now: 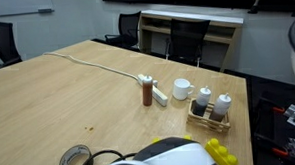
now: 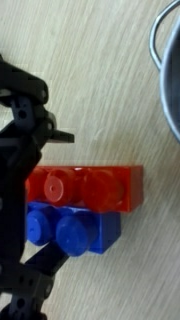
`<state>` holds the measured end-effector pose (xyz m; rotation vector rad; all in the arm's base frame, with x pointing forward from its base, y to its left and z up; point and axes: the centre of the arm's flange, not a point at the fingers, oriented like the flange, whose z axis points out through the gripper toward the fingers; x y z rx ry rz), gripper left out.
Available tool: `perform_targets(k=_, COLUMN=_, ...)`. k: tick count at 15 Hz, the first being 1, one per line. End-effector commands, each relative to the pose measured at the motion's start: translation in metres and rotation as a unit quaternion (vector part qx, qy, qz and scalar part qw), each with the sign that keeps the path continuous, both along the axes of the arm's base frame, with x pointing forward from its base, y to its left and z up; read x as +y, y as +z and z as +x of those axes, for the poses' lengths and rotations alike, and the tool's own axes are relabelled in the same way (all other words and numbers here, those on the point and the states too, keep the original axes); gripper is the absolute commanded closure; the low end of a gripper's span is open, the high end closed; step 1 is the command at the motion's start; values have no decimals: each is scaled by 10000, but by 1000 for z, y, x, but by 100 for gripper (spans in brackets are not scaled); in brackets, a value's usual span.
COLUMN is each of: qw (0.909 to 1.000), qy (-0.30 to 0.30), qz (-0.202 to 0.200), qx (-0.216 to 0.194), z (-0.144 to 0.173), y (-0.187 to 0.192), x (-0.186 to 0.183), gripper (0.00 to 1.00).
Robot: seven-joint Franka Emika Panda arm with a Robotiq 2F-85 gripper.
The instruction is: Align the blue and orange legos together then put the purple legos on top of the blue and orange legos
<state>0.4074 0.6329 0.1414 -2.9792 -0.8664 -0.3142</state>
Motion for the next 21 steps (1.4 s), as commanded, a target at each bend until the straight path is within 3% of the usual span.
perform_targets(k=1, qw=9993, qy=-42, qz=-348, qx=134, z=-13, y=16, x=-18, gripper=0)
perform_targets(k=21, qw=9969, qy=132, qz=-521, qx=578, z=-59, y=32, x=-24, gripper=0)
